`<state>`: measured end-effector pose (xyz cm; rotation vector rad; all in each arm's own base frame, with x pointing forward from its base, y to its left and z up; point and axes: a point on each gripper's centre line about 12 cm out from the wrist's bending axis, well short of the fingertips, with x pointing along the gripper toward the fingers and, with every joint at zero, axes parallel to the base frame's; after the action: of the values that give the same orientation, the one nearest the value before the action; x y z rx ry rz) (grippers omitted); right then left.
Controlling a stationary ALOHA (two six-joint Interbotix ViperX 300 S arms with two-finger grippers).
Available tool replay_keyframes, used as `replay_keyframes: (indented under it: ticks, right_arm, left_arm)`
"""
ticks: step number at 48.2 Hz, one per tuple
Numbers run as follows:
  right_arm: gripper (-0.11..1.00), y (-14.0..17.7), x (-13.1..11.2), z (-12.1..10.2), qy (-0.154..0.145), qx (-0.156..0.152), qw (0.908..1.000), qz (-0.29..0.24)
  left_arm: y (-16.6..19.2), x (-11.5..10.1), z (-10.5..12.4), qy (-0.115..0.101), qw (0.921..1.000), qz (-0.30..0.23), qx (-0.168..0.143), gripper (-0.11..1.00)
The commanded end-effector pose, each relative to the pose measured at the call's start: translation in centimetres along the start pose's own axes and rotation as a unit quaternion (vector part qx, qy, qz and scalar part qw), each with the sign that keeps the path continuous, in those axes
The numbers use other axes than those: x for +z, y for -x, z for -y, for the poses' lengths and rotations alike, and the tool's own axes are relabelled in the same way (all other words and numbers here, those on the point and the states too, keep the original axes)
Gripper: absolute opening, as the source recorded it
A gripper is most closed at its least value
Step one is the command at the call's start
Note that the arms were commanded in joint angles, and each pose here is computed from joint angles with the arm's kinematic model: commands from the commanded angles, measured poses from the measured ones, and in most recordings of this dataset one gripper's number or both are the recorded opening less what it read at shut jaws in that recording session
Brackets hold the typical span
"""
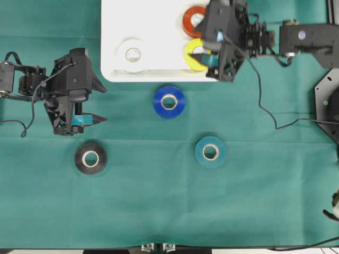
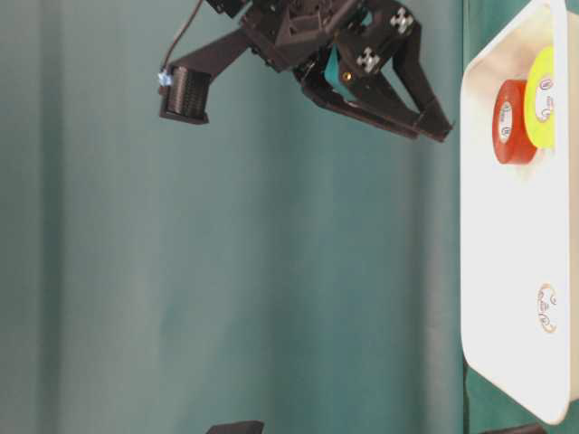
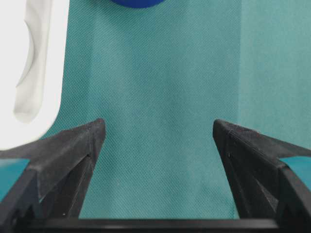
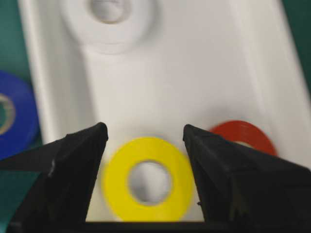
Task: Put the tape alternately from left to right into the white case.
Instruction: 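Open the right gripper and lift it away from the red-orange roll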
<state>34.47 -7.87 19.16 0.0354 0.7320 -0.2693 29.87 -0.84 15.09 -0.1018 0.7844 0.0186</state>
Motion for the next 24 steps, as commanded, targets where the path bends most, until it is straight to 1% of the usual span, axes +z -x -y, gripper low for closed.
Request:
replay_keyframes:
  ticks: [1, 11, 18, 24]
  right_arm:
    - [0.71, 0.8, 0.9, -1.4, 0.012, 0.017, 0.9996, 0.02]
    - [0.71, 1.2, 0.7, -4.5, 0.04, 0.05, 0.9977, 0.022]
    - [0.71, 1.5, 0.6, -6.1, 0.053, 0.068, 0.996, 0.022]
    - [0.71, 1.7, 0.4, -7.2, 0.059, 0.08, 0.9948, 0.021]
  left_arm:
    - [0.2, 1.1, 0.2, 0.0, 0.9999, 0.017, -0.003, 0.61]
    - [0.3, 1.0, 0.2, 0.0, 0.9999, 0.014, -0.003, 0.61]
    - [0.2, 0.9, 0.2, 0.0, 1.0, 0.008, -0.002, 0.61]
    - [0.2, 0.9, 0.2, 0.0, 1.0, 0.007, -0.002, 0.61]
